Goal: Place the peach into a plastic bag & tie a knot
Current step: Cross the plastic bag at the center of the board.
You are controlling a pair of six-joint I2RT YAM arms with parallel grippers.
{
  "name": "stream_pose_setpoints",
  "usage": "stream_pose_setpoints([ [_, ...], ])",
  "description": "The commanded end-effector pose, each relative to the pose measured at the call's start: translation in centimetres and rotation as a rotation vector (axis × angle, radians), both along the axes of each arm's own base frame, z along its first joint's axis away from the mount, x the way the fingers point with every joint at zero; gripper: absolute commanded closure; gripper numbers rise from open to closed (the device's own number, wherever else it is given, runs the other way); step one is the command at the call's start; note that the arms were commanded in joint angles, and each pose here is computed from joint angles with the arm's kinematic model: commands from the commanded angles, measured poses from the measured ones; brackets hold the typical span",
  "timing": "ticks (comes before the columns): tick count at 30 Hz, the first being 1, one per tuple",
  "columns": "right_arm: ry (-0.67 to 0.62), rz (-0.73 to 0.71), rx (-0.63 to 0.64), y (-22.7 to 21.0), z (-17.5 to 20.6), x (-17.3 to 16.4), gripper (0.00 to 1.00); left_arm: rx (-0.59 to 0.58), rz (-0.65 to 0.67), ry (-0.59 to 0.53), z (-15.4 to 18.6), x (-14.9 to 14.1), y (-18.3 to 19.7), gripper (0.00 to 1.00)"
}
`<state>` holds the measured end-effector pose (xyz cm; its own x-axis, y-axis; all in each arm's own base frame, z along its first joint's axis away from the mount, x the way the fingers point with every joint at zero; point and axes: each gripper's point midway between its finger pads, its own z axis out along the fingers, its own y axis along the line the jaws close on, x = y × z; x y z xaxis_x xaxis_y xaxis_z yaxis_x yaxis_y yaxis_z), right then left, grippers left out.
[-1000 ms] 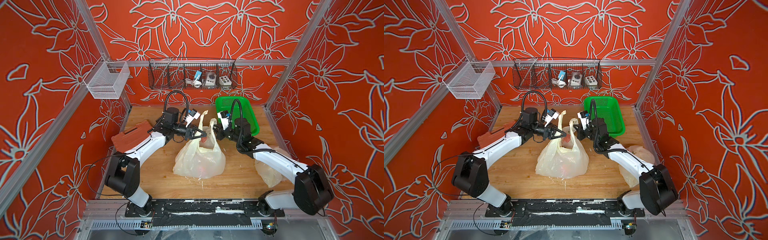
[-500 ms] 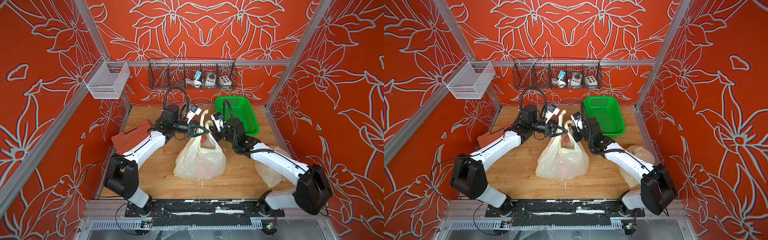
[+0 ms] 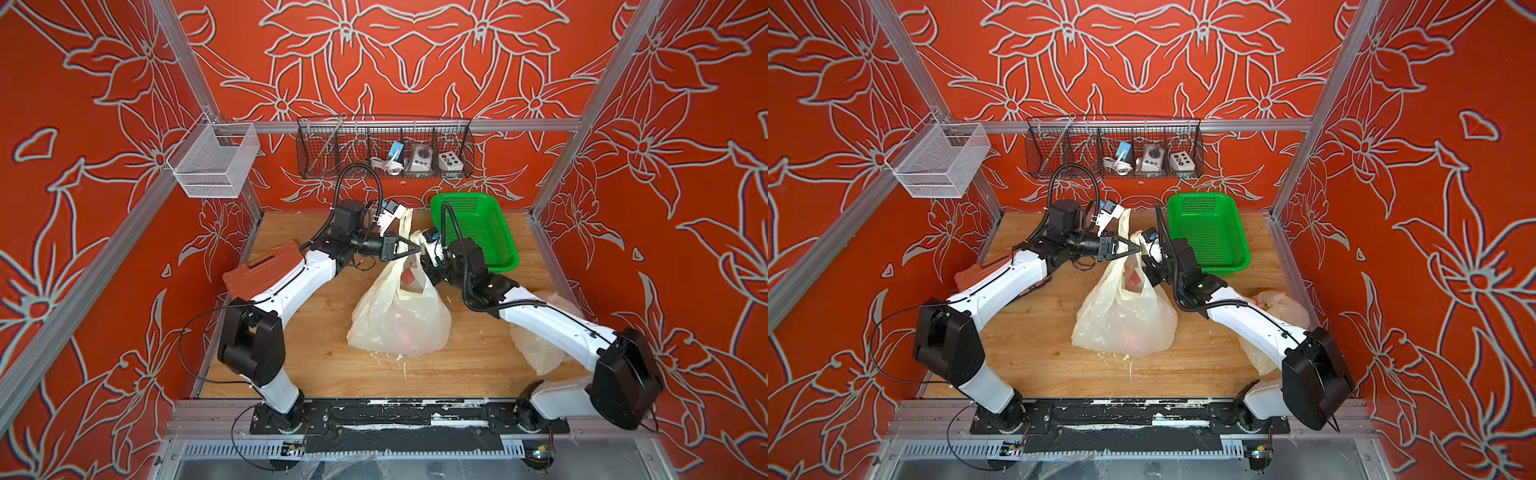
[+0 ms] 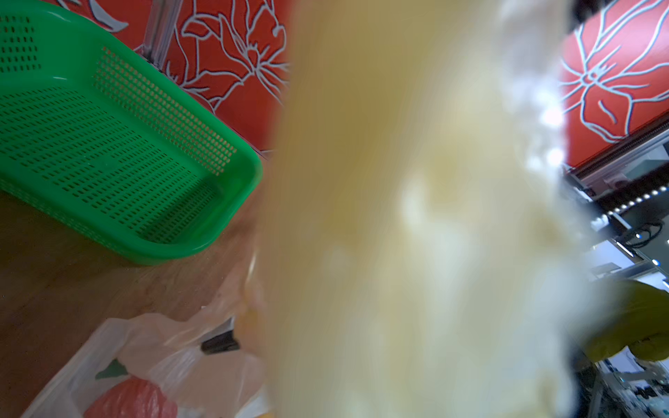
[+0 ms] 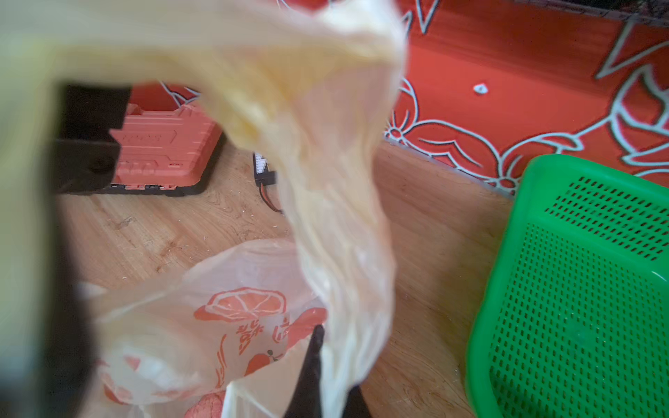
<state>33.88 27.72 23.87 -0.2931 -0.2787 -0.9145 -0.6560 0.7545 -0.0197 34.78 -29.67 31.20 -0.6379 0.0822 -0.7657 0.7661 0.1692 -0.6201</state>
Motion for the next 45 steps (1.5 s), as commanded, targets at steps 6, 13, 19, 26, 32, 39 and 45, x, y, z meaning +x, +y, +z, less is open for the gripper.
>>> stream_pose_setpoints([
  [6,0.005,0.194,0.072,-1.5,2.0,-4.6,1.0,-0.012,0.138,-0.008,0.6,1.8,3.5,1.0],
  [13,0.145,0.424,0.235,1.5,3.0,-7.8,1.0,-0.023,0.123,-0.02,0.8,1.5,2.5,1.0],
  [19,0.178,0.447,0.303,2.8,3.5,-7.3,0.66,-0.018,0.083,-0.04,1.3,0.2,1.6,1.0],
  [26,0.201,0.447,0.37,2.2,5.0,-7.6,0.38,-0.006,0.073,-0.049,1.2,-0.3,1.6,1.0],
  [32,0.227,0.378,0.383,1.5,5.0,-6.9,0.17,0.0,0.083,-0.051,1.4,-0.3,1.7,1.0],
  [39,0.196,0.247,0.245,2.0,2.3,-6.3,0.14,0.0,0.093,-0.043,1.4,-0.1,1.7,1.0],
  [45,0.085,0.078,0.132,1.0,0.8,-4.4,0.77,0.014,0.093,-0.025,1.4,-0.3,1.8,1.0],
])
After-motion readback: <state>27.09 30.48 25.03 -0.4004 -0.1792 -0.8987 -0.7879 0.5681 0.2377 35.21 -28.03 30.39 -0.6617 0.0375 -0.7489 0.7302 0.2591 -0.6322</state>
